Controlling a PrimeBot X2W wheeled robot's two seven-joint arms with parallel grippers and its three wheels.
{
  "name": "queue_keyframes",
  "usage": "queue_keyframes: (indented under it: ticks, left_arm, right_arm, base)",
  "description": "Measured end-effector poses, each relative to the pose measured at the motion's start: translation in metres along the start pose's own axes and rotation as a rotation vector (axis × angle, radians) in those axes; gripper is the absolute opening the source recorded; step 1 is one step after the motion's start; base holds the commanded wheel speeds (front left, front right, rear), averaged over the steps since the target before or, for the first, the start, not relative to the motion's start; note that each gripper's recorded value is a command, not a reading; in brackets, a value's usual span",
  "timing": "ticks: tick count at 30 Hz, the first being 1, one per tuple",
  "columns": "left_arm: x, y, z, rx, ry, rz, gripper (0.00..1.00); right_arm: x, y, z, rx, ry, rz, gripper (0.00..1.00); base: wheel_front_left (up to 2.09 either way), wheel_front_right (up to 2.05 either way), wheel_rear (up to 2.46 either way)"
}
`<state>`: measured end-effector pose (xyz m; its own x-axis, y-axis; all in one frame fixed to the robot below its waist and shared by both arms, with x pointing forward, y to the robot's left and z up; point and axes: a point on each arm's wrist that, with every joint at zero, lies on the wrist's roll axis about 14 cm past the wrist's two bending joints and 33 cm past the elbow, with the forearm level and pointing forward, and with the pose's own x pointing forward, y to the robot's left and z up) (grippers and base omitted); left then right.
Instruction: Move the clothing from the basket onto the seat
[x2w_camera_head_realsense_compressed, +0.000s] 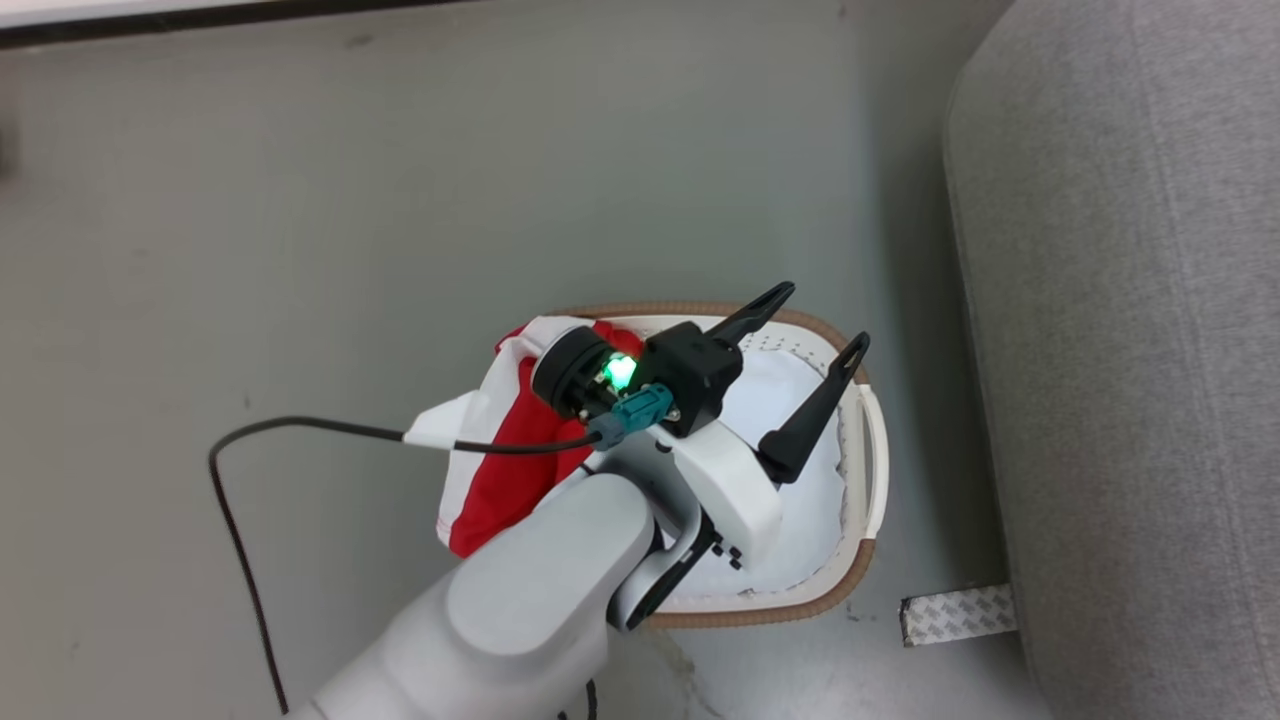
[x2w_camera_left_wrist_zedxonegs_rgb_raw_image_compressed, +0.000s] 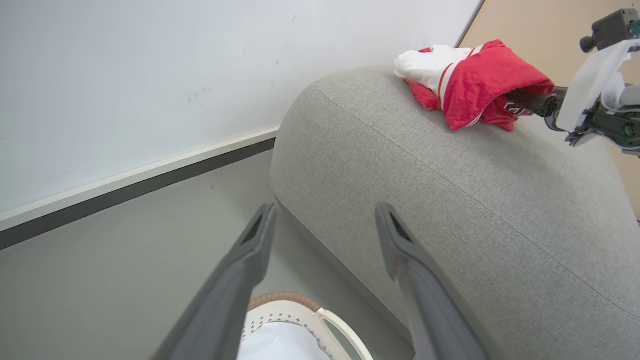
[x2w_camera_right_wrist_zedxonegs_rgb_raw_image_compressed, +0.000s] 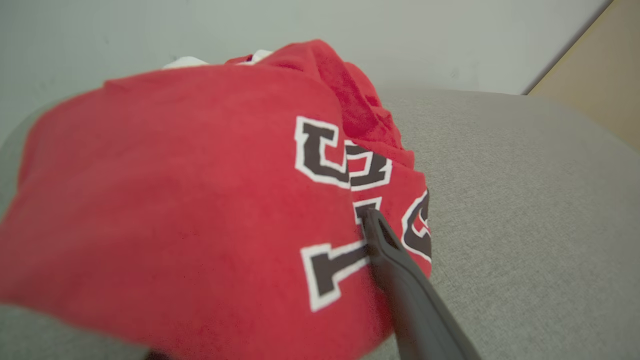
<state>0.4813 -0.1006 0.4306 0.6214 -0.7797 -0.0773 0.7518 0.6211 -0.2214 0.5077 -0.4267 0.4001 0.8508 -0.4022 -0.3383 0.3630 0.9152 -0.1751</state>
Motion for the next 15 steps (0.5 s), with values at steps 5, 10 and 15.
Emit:
queue_keyframes:
  ticks: [5, 10, 15]
  left_arm:
    - [-0.005, -0.005, 0.007, -0.001, -0.011, 0.010, 1.00]
    - [-0.020, -0.005, 0.014, -0.009, -0.018, 0.056, 1.00]
    - [-0.043, -0.004, 0.026, 0.011, -0.038, 0.122, 1.00]
  right_arm:
    - [-0.020, 0.001, 0.004, 0.010, -0.045, 0.009, 1.00]
    - [-0.056, 0.007, 0.002, 0.004, -0.097, 0.038, 1.00]
    - [-0.098, 0.008, 0.011, 0.031, -0.181, 0.051, 1.00]
  base:
    - [0.00, 0.00, 0.00]
    - [0.00, 0.00, 0.00]
    - [0.00, 0.00, 0.00]
